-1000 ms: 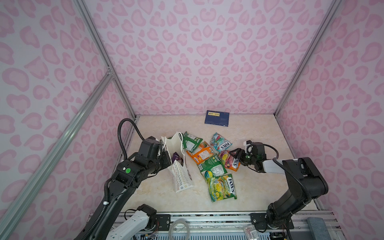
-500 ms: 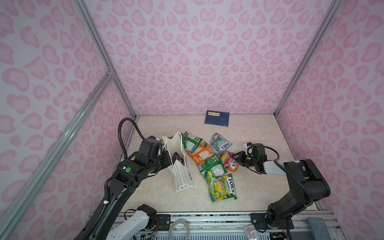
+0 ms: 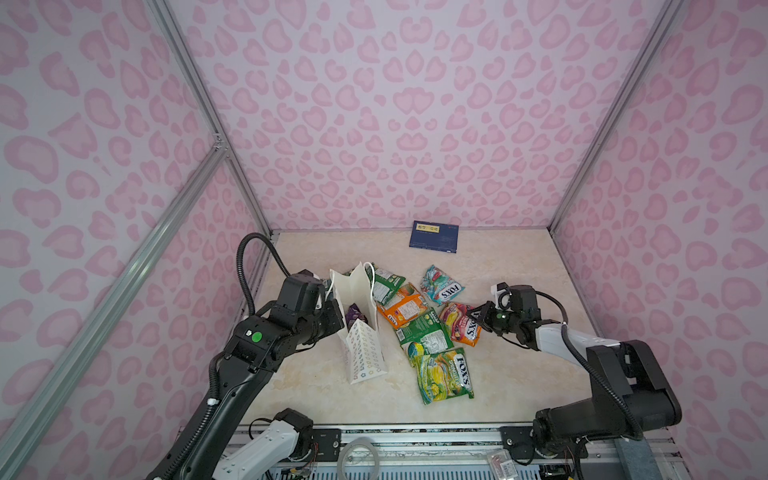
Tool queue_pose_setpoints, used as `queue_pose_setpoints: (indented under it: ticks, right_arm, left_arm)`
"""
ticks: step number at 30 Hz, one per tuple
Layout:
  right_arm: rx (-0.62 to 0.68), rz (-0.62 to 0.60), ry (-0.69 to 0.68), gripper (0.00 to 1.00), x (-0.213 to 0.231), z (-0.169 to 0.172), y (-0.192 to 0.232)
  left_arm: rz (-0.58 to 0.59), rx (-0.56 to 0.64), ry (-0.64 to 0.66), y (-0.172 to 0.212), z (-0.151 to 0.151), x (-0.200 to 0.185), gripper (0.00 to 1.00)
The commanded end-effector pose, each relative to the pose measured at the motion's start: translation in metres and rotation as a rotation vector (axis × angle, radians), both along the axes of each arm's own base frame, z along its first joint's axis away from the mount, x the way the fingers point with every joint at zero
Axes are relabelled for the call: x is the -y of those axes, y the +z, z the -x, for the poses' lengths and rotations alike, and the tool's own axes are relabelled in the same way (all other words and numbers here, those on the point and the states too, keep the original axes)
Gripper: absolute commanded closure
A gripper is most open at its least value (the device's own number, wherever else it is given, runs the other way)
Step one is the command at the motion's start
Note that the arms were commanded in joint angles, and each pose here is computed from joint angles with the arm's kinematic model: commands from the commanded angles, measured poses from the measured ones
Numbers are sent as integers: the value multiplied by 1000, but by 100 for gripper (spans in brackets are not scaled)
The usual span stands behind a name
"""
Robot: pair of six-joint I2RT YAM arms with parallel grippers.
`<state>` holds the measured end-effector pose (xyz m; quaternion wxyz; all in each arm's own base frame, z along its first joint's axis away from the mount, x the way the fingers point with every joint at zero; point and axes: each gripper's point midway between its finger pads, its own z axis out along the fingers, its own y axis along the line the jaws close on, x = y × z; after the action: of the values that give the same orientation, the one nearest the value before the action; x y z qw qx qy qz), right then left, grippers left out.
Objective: Place the snacks into the paper bag
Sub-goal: 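Close the right gripper on the orange-pink FOX'S packet, then lift the orange-pink packet with the right gripper and carry it over the bag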
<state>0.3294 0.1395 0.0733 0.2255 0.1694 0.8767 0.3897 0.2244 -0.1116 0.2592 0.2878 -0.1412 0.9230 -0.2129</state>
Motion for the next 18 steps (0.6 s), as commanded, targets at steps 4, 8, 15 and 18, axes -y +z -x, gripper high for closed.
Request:
queue_pose_setpoints:
  ticks: [4, 8, 15, 18]
  right_arm:
    - [31, 17, -16, 98, 4, 7, 28]
    - [74, 57, -24, 100, 10, 5, 56]
    - [165, 77, -27, 100, 9, 7, 112]
    - [203, 92, -26, 100, 8, 9, 136]
  left_arm:
    - [88, 31, -34, 18, 1, 13, 96]
    - [107, 22, -27, 18, 2, 14, 96]
    - [133, -4, -13, 11, 1, 18, 96]
    - [134, 5, -3, 14, 1, 16, 96]
